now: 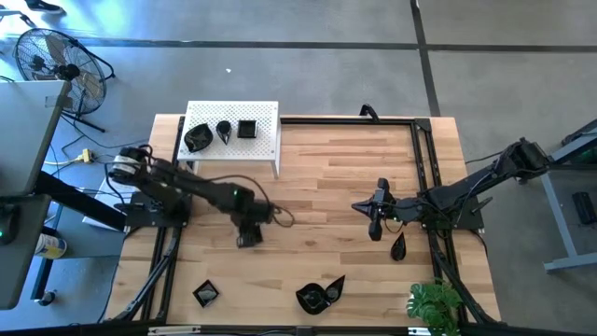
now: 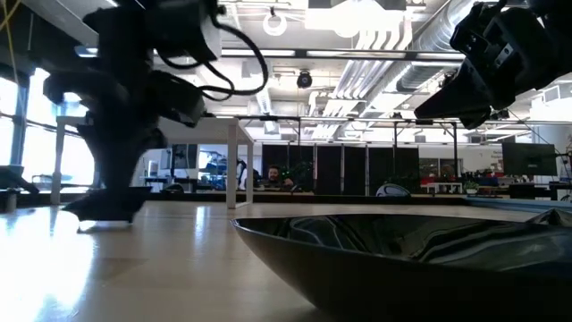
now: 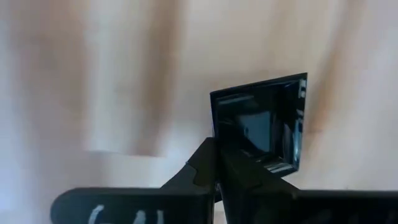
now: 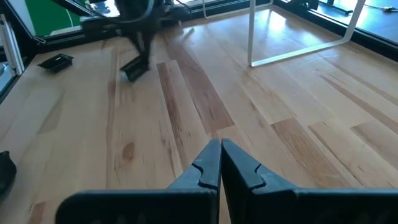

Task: Pick & Place Mini shaped plates
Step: Stack the right black square plate on the top of the stacked black square plates on the shelf

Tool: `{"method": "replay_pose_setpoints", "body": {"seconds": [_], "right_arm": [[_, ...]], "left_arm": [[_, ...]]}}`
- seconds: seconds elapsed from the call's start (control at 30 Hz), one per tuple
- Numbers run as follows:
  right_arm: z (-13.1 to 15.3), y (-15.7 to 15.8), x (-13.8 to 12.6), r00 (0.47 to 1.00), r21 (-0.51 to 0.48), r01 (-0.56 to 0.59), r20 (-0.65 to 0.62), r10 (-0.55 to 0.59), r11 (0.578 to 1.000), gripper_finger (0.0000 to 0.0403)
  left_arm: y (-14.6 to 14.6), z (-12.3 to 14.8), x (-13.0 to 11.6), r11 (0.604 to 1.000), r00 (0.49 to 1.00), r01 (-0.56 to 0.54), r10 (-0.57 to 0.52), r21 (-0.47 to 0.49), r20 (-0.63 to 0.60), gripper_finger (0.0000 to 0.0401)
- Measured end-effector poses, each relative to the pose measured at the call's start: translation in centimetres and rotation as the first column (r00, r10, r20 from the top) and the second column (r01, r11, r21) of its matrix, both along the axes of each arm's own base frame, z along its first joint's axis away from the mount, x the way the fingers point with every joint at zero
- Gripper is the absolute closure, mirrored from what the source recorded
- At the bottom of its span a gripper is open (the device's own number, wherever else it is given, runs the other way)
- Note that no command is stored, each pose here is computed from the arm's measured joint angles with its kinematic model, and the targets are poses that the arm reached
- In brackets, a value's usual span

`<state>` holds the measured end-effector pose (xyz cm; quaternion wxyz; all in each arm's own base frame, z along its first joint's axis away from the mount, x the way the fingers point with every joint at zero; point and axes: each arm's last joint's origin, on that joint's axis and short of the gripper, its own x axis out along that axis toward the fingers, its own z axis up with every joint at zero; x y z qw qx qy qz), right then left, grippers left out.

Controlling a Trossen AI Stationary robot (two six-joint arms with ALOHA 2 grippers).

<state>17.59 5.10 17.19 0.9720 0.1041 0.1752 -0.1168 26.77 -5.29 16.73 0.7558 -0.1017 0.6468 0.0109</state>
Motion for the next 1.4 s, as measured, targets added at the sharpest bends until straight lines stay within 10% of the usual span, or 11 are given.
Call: {"method": "replay_pose_setpoints", "body": {"seconds": [0.4, 0.7, 1.4], "right_arm": [[0.0, 0.0, 0.0, 1.0, 0.0, 0.0, 0.0, 0.0, 1.0, 0.0402], [0.0, 0.0, 0.0, 1.0, -0.005, 0.009, 0.001, -0.009, 1.0, 0.0402], [0.0, 0.0, 0.0, 1.0, 0.001, -0.005, -0.002, 0.005, 1.0, 0.0402]], "left_arm": [[5.9, -0.2, 0.0, 0.958, 0.998, -0.022, 0.035, 0.287, -0.043, 0.0392], [7.1, 1.7, -0.1, 0.938, 0.99, -0.009, 0.056, 0.347, -0.127, 0.0282], [0.9, 1.1, -0.8, 0.941, 0.993, 0.049, -0.011, 0.336, -0.114, 0.0256]]}}
